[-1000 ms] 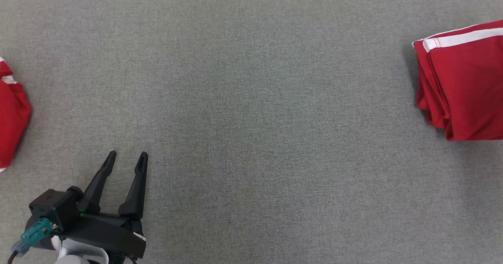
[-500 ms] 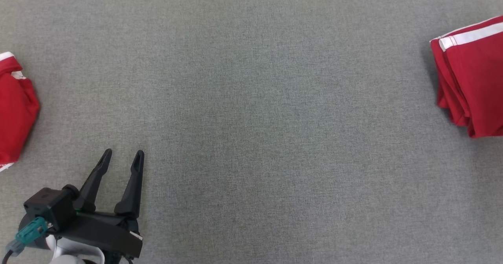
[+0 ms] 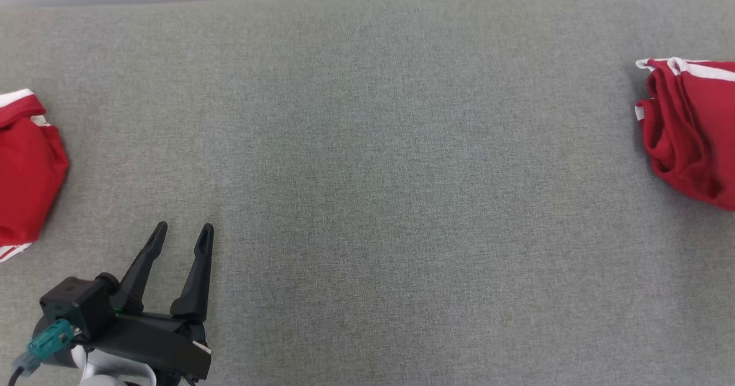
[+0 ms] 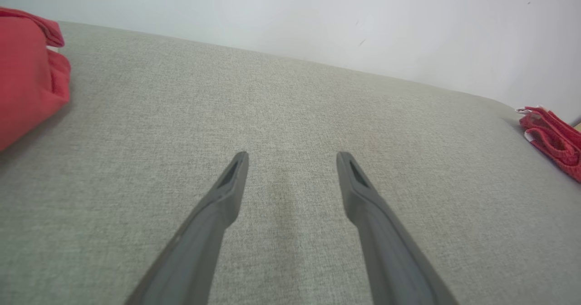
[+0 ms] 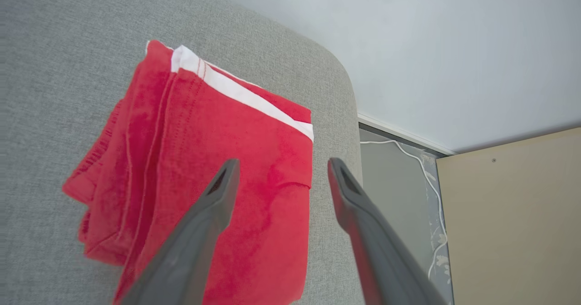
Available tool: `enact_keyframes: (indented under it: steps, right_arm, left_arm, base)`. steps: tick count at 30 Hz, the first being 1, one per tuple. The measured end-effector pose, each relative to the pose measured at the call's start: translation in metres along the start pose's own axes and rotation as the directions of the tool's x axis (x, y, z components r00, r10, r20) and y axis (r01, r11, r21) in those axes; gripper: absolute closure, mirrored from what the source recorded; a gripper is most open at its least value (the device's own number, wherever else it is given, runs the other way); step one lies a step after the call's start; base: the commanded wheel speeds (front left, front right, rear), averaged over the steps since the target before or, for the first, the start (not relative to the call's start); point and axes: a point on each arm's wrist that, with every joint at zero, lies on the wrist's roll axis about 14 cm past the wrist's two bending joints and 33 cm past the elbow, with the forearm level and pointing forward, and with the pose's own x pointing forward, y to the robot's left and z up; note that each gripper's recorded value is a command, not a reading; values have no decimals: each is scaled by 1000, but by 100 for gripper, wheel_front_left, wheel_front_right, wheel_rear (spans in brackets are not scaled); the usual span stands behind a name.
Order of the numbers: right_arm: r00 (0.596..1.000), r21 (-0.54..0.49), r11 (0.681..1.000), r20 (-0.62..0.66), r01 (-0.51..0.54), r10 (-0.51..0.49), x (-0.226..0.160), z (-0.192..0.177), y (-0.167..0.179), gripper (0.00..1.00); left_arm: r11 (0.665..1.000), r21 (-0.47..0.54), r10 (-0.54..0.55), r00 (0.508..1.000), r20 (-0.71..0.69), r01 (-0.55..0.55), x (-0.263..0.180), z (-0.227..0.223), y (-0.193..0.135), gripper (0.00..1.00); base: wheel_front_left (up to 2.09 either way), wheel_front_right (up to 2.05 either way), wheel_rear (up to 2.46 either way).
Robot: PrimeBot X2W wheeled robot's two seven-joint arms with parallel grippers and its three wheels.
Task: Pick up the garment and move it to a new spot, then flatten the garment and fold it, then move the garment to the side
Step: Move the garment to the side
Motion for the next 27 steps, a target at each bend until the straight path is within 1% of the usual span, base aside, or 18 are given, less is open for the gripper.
enact_keyframes:
  steps: [7, 13, 21, 27]
  right_arm:
    - [998, -7, 1000, 65, -11, 11, -7, 13, 5, 0]
    - [980, 54, 998, 199, -41, 29, -18, 35, 15, 0]
    - [928, 155, 982, 369, -108, 43, -46, 54, 33, 0]
    - [866, 219, 960, 498, -172, 41, -77, 69, 49, 0]
  left_arm:
    - [1000, -1, 5, 1000, 24, -5, -6, 7, -3, 0]
    - [1000, -5, 25, 998, 64, -25, -17, 17, -4, 0]
    - [999, -15, 52, 992, 119, -51, -37, 32, -6, 0]
    - [997, -13, 83, 982, 167, -82, -57, 45, -5, 0]
  base:
    - [0, 0, 0]
    - [0, 0, 0]
    - [0, 0, 0]
    - [0, 0, 0]
